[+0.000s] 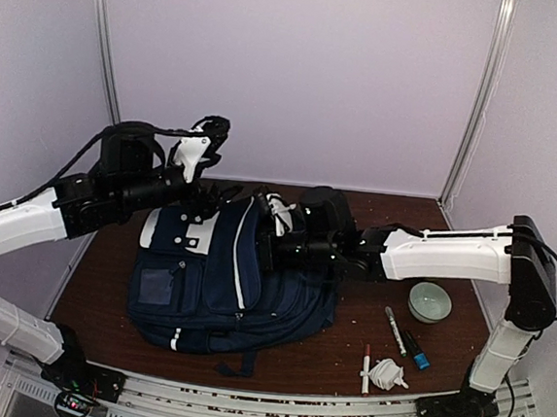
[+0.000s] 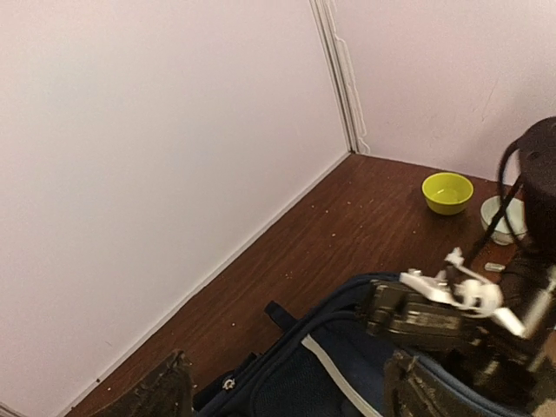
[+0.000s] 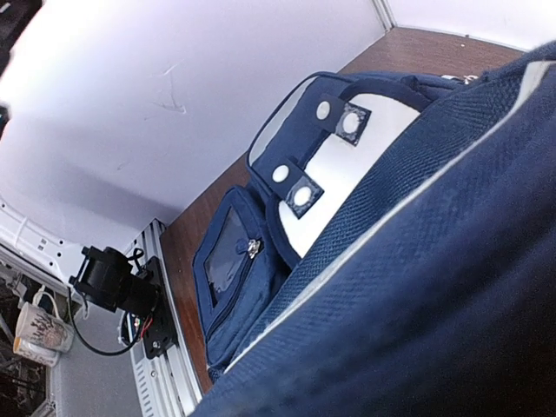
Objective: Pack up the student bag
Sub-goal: Pick up the upper front pocket of the student bag.
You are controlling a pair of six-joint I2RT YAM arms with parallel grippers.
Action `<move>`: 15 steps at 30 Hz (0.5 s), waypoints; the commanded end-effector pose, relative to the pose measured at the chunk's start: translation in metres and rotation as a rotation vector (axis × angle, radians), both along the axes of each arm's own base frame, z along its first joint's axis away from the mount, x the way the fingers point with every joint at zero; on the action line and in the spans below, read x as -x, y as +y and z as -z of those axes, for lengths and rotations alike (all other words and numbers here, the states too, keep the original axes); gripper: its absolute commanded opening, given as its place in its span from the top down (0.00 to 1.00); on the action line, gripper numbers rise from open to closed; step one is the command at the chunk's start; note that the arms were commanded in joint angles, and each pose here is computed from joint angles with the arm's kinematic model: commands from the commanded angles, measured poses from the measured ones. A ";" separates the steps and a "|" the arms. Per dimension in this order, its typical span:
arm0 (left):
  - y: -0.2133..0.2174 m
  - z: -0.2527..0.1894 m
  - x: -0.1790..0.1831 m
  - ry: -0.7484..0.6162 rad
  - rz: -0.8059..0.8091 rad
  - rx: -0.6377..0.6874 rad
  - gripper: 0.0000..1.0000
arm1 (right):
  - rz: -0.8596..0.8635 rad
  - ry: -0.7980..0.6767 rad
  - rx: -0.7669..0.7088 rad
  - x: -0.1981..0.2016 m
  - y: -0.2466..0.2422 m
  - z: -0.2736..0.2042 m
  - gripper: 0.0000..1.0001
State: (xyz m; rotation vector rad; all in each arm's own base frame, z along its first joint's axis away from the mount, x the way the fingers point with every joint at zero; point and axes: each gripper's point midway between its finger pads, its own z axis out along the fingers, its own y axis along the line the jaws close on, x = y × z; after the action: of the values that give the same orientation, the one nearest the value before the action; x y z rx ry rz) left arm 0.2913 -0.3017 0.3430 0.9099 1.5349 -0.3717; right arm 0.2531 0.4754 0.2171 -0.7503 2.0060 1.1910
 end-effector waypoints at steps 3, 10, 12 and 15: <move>-0.010 0.022 0.060 -0.048 -0.114 -0.015 0.20 | 0.066 -0.004 -0.184 -0.020 0.012 -0.055 0.88; -0.018 0.069 0.085 -0.214 -0.162 -0.134 0.02 | 0.068 0.036 -0.236 -0.022 0.019 -0.064 0.87; -0.029 0.078 0.088 -0.240 -0.154 -0.163 0.02 | 0.084 0.040 -0.242 -0.024 0.017 -0.064 0.87; -0.045 0.089 0.093 -0.290 -0.170 -0.214 0.02 | 0.110 0.039 -0.244 -0.025 0.012 -0.064 0.87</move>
State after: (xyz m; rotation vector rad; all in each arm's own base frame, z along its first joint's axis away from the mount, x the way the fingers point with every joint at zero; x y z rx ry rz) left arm 0.1943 -0.3356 0.2256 1.0721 1.4808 -0.0273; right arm 0.2728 0.4874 0.2475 -0.5597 1.9773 1.3150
